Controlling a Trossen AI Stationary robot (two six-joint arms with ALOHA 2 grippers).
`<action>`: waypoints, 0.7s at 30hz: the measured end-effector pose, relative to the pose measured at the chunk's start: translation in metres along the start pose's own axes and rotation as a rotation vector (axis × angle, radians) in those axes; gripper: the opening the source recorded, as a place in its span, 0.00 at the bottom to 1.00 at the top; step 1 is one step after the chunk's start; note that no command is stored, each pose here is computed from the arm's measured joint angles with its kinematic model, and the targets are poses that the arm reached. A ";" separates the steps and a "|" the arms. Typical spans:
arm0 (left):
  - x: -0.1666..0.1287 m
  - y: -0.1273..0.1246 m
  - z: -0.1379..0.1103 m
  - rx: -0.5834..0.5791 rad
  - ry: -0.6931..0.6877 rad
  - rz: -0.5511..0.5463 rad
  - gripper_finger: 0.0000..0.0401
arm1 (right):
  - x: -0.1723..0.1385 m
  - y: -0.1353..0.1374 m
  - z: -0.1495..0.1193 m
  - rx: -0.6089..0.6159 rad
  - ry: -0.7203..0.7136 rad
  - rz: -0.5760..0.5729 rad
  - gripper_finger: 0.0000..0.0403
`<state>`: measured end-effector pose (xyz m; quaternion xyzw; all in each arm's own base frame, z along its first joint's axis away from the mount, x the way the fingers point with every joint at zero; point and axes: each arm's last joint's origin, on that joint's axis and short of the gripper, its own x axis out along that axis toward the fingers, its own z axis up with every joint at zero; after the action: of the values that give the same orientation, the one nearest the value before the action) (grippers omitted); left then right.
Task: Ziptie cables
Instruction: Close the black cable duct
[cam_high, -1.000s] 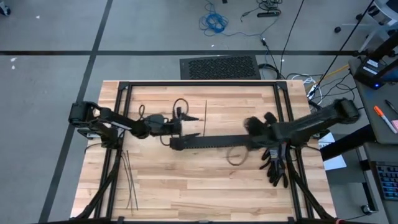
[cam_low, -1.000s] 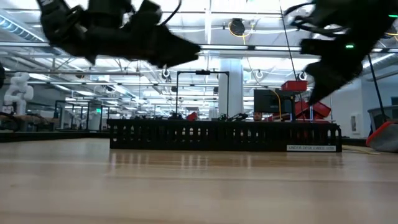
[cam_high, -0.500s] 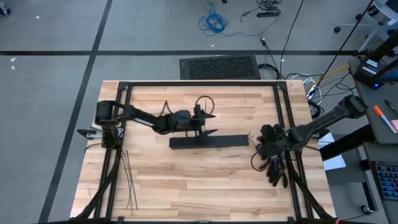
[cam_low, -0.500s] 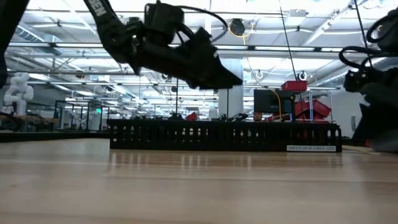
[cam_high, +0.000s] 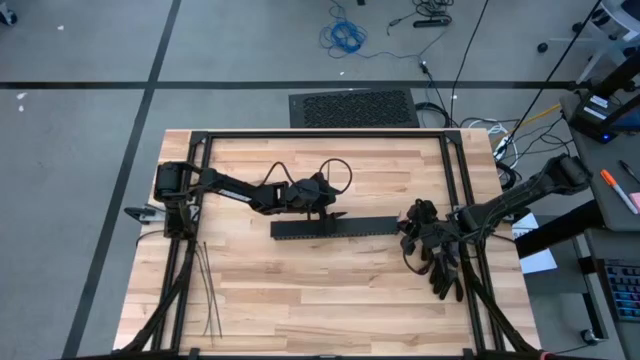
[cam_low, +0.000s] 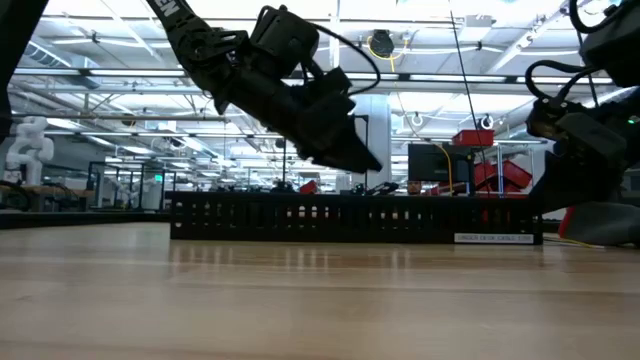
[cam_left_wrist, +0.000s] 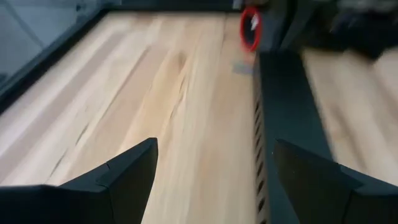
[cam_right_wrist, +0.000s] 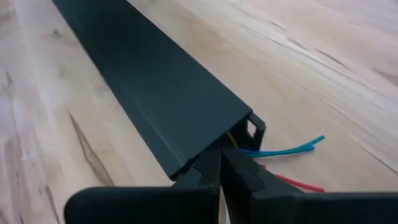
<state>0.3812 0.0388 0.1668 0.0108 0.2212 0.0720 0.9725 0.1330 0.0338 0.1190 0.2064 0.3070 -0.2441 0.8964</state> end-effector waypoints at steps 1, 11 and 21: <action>-0.001 0.000 -0.002 0.002 0.025 0.012 0.78 | 0.002 0.001 0.001 -0.004 -0.001 0.007 0.00; -0.010 -0.002 -0.003 0.021 0.114 0.012 0.78 | 0.031 0.033 0.031 -0.107 -0.032 0.057 0.00; -0.026 -0.010 0.014 0.056 0.071 -0.023 0.78 | 0.044 0.056 0.059 -0.258 0.079 -0.111 0.00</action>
<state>0.3653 0.0255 0.1902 0.0326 0.2578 0.0549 0.9641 0.2216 0.0343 0.1458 0.0815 0.3820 -0.2436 0.8877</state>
